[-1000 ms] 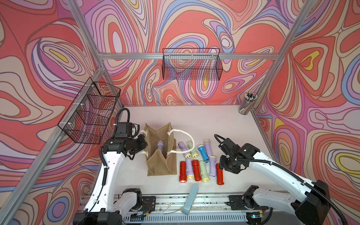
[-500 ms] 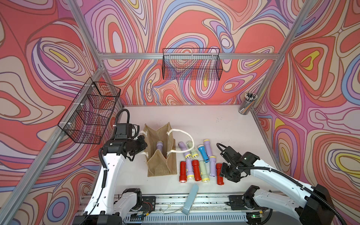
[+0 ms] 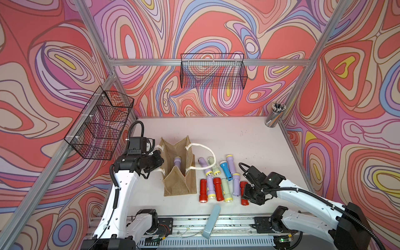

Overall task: Put the flashlights into the tote bags
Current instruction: Pick up the flashlight from the center of the board.

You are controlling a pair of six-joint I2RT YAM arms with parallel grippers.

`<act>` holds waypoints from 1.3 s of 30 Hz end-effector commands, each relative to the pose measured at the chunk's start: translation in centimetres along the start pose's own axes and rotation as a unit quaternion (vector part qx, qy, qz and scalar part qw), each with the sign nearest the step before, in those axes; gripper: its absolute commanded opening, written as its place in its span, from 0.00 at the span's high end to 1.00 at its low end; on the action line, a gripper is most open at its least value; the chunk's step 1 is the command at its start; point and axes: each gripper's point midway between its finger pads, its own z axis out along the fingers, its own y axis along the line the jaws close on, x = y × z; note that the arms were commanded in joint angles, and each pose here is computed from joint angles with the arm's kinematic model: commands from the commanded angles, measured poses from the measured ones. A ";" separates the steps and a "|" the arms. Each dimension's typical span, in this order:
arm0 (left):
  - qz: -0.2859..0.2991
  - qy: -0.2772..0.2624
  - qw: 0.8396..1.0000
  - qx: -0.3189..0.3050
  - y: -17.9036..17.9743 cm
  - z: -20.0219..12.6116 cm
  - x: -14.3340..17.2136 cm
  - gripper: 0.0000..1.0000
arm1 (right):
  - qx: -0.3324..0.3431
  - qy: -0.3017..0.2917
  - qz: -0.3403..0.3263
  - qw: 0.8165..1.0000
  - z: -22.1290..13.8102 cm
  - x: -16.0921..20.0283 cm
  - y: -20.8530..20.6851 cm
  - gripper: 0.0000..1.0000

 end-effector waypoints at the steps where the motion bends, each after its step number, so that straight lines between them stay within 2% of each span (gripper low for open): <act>1: -0.007 -0.001 1.000 0.005 0.0 0.1 0.0 0.96 | 0.013 0.005 0.005 1.000 1.1 0.4 -0.2 0.49; 5: -0.007 -0.001 1.000 0.009 -0.1 0.1 -0.1 0.96 | 0.048 0.000 -0.011 0.999 1.4 0.0 -0.9 0.49; 14: -0.011 0.002 1.000 0.015 -0.3 0.3 0.0 0.96 | 0.109 -0.052 -0.057 0.991 0.5 -2.6 -1.4 0.50; 21: -0.010 -0.001 1.000 0.018 -0.5 0.0 -0.1 0.96 | 0.151 -0.062 -0.096 0.982 0.2 -3.9 -1.3 0.43; 28: -0.010 -0.002 1.000 0.017 -0.5 -0.2 0.0 0.96 | 0.143 -0.039 -0.094 0.984 1.3 -2.7 -2.1 0.48; 32: -0.012 0.000 1.000 0.016 -0.4 0.0 0.0 0.96 | 0.138 -0.030 -0.099 0.985 1.9 -2.4 -2.1 0.47; 39: -0.018 -0.004 1.000 0.020 -0.4 -0.3 0.3 0.96 | 0.133 -0.032 -0.114 0.984 2.8 -2.8 -1.6 0.61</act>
